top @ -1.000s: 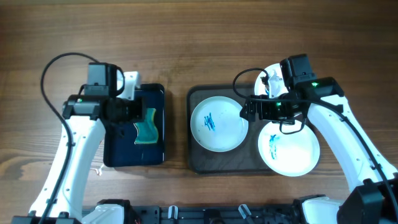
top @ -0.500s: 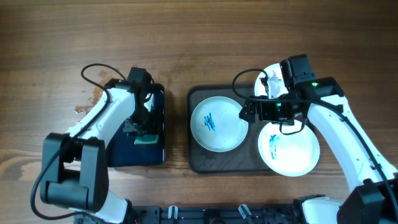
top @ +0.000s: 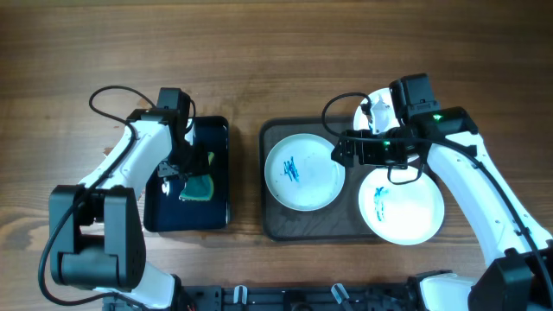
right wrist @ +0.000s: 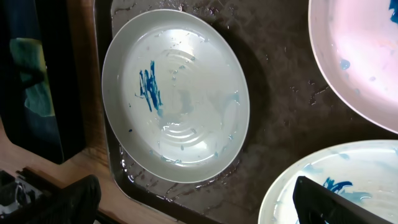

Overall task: Clean dirty plates on tray and stack at the side
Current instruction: 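Grasp the green sponge with the left gripper and lift it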

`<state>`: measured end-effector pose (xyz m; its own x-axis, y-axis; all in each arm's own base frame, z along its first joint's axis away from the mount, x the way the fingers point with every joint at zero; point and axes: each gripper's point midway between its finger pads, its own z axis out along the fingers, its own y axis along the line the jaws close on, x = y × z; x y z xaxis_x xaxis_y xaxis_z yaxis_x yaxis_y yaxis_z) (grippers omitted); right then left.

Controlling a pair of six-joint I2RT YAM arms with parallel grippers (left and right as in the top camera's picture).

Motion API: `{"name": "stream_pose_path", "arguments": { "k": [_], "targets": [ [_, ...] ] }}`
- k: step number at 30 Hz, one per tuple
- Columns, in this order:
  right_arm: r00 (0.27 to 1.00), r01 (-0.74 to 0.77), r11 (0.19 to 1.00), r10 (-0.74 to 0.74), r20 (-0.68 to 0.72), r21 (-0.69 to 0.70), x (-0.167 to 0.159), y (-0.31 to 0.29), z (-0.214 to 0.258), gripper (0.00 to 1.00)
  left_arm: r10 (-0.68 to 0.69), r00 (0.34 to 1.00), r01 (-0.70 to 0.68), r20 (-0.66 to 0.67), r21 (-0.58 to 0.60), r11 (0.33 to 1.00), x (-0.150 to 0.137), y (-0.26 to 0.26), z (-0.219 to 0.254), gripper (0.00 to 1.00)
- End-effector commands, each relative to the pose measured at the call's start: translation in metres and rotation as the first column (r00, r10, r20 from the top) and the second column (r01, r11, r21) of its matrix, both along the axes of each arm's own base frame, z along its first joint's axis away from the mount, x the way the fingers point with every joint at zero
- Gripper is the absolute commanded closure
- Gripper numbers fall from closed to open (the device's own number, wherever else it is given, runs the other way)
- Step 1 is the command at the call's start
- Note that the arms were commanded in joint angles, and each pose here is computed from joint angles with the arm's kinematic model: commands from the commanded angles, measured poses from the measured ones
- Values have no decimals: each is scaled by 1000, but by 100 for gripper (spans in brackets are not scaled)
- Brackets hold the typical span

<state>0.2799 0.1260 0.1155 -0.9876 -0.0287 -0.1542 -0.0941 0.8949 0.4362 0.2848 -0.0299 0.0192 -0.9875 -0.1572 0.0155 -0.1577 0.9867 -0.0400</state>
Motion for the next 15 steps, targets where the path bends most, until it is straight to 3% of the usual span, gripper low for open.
{"name": "stream_pose_path", "arguments": {
  "k": [1, 2, 3, 4, 5, 7, 9, 10, 15],
  "targets": [
    [1000, -22, 1000, 22, 11, 22, 3, 5, 4, 0, 3, 1000, -3, 16, -16, 1000, 6, -2, -1, 4],
    [1000, -22, 999, 22, 11, 23, 3, 5, 4, 0, 3, 1000, -3, 19, -33, 999, 8, -5, -2, 0],
    [1000, -22, 999, 22, 11, 23, 3, 5, 4, 0, 2, 1000, -1, 19, -51, 999, 8, -8, -2, 7],
    [1000, -23, 999, 23, 11, 23, 3, 5, 4, 0, -1, 1000, 1, 14, -59, 998, 8, -10, -5, 42],
    [1000, -22, 999, 22, 9, 22, 3, 5, 4, 0, 0, 1000, 0, 6, -59, 998, 7, -9, -7, 55],
    [1000, -23, 1000, 23, 5, 21, 2, 5, 4, 0, 0, 1000, 0, -6, -58, 998, 6, -9, -10, 62],
    [1000, -22, 1000, 22, 3, 21, 2, 5, 4, 0, 0, 1000, -1, -16, -57, 998, 5, -9, -13, 91],
    [1000, -22, 1000, 22, 2, 21, 2, 5, 4, 0, 0, 1000, -1, -16, -57, 998, 5, -9, -14, 96],
    [1000, -22, 1000, 23, -10, 19, -1, 4, 3, 0, 0, 1000, -1, -12, -57, 998, 6, -9, -12, 96]
  ]
}}
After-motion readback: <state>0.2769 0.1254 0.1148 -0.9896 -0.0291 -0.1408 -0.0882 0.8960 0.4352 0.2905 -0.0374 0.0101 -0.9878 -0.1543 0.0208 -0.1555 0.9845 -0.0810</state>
